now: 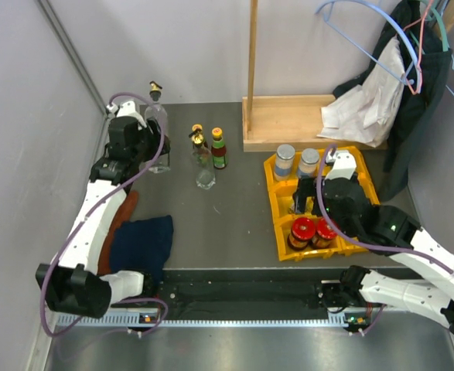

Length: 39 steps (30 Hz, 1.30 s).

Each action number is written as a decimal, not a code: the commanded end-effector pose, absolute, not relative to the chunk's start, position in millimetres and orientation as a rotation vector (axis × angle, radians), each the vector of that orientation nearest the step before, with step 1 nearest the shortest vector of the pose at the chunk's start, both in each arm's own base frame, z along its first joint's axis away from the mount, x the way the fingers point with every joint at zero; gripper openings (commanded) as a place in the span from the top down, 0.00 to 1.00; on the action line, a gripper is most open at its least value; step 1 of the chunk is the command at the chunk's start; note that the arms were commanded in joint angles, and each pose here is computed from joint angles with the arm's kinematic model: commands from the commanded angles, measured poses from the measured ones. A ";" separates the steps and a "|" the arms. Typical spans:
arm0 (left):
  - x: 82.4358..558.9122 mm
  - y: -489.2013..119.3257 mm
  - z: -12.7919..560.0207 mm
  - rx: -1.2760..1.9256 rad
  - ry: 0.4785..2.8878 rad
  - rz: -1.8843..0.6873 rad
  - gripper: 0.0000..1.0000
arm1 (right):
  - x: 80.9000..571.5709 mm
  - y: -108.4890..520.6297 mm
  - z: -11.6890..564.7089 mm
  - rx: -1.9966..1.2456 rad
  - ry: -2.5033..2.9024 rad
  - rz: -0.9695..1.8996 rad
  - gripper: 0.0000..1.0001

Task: Organize the condiment bottles
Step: Pick up the bottle from the center of the board, then place the bottle in the storage box.

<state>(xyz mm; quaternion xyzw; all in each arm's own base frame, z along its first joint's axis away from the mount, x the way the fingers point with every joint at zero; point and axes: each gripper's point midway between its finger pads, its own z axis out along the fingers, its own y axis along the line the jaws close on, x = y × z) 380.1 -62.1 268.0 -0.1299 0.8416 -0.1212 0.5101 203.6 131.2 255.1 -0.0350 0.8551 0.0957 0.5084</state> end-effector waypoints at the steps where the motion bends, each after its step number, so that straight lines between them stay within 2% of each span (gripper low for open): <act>1: 365.6 -75.8 354.5 -0.187 1.796 -0.409 1.00 | 213.3 150.0 292.0 -0.073 1.986 0.340 0.01; 9: 321.4 -111.3 412.2 0.060 1.671 -0.603 1.00 | 219.0 164.1 317.5 -0.085 1.956 0.401 0.01; 17: 282.6 -139.6 418.8 0.329 1.602 -0.720 1.00 | 230.8 197.4 364.0 -0.160 1.877 0.532 0.01; 24: 238.2 -166.3 422.1 0.527 1.504 -0.900 1.00 | 237.5 259.8 429.6 -0.342 1.662 0.790 0.01; 29: 208.1 -175.2 428.3 0.621 1.443 -0.982 1.00 | 250.5 286.1 473.0 -0.331 1.514 1.036 0.01; 39: 192.2 -178.0 425.9 0.638 1.419 -1.032 1.00 | 268.4 324.8 502.3 -0.370 1.358 1.337 0.01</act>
